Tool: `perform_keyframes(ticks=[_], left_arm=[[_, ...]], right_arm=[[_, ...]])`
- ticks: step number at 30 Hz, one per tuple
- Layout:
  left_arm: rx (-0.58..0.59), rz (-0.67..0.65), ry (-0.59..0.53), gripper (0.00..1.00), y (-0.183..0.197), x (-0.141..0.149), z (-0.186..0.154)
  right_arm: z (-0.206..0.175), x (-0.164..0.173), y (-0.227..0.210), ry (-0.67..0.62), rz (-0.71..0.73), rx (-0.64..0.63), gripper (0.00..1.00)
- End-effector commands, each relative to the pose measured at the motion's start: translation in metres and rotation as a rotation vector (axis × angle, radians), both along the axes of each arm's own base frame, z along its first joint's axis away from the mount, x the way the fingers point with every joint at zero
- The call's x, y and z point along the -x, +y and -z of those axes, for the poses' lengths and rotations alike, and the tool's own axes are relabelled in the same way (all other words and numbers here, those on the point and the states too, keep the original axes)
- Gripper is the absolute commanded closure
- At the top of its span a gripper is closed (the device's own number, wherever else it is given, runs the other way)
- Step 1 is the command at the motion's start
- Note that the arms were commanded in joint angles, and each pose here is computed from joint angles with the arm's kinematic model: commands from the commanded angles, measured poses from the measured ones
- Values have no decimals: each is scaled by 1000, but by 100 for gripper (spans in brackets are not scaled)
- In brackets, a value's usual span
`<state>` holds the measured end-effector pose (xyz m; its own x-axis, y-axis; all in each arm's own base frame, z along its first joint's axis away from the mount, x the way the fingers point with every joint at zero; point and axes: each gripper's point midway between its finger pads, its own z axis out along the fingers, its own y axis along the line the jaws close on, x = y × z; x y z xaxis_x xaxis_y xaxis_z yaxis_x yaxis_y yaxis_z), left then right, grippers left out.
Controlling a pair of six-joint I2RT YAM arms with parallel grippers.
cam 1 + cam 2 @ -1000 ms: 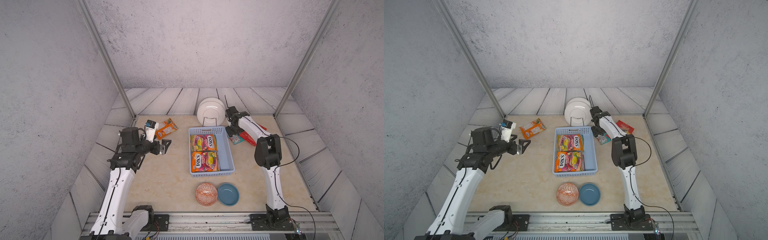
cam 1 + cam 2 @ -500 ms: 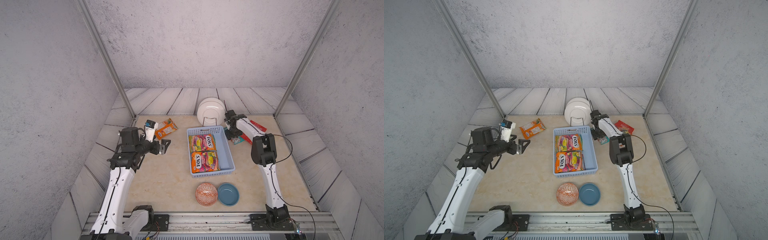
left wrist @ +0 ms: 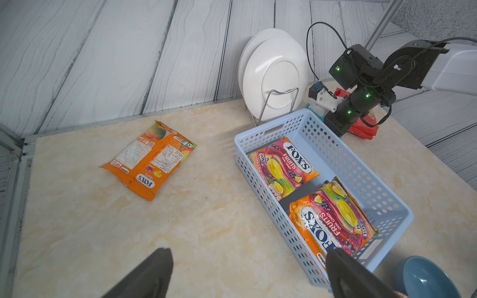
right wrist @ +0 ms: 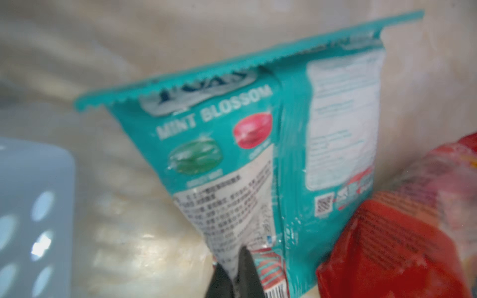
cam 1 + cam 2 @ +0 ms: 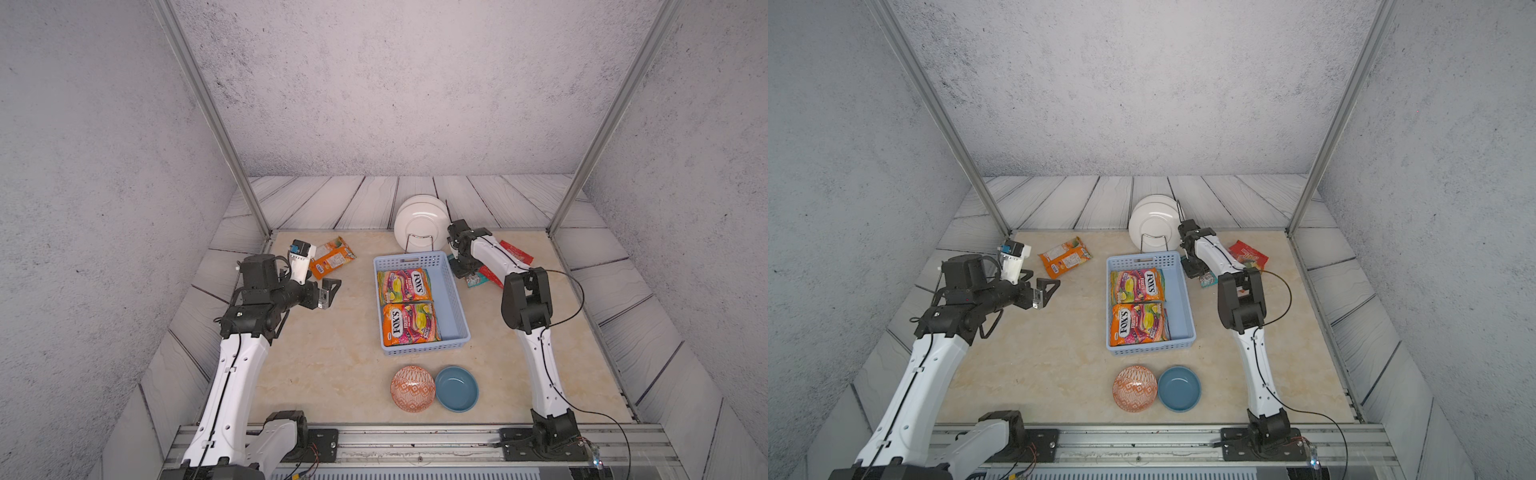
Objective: Put the candies in the basket
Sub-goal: Pick up the candy at the center of the board.
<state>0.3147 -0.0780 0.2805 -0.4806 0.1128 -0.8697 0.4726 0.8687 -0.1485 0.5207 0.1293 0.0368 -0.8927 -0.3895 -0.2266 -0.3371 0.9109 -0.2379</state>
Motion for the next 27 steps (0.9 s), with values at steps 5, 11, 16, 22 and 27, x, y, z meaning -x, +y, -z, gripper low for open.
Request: perform_keyframes(ticks=[5,11,16,22,27], left_arm=[[3,2,-18,1,1,2,-4],[5,11,-19,1,-1,3,-2],[5,31,-38,1,-5,5,-3],[-4,27,-42,1,-4,5,-3],[-1,19,-28,1,-4,4,-4]], right_arm=[[-34,11,0,-24,-14,-45,100],[-83,12,-5,-111,-5,-75,100],[-121,16,-7,-190,-12,-110,100],[-166,28,-3,-294,-87,-151,100],[-203,42,7,-360,-158,-222,100]])
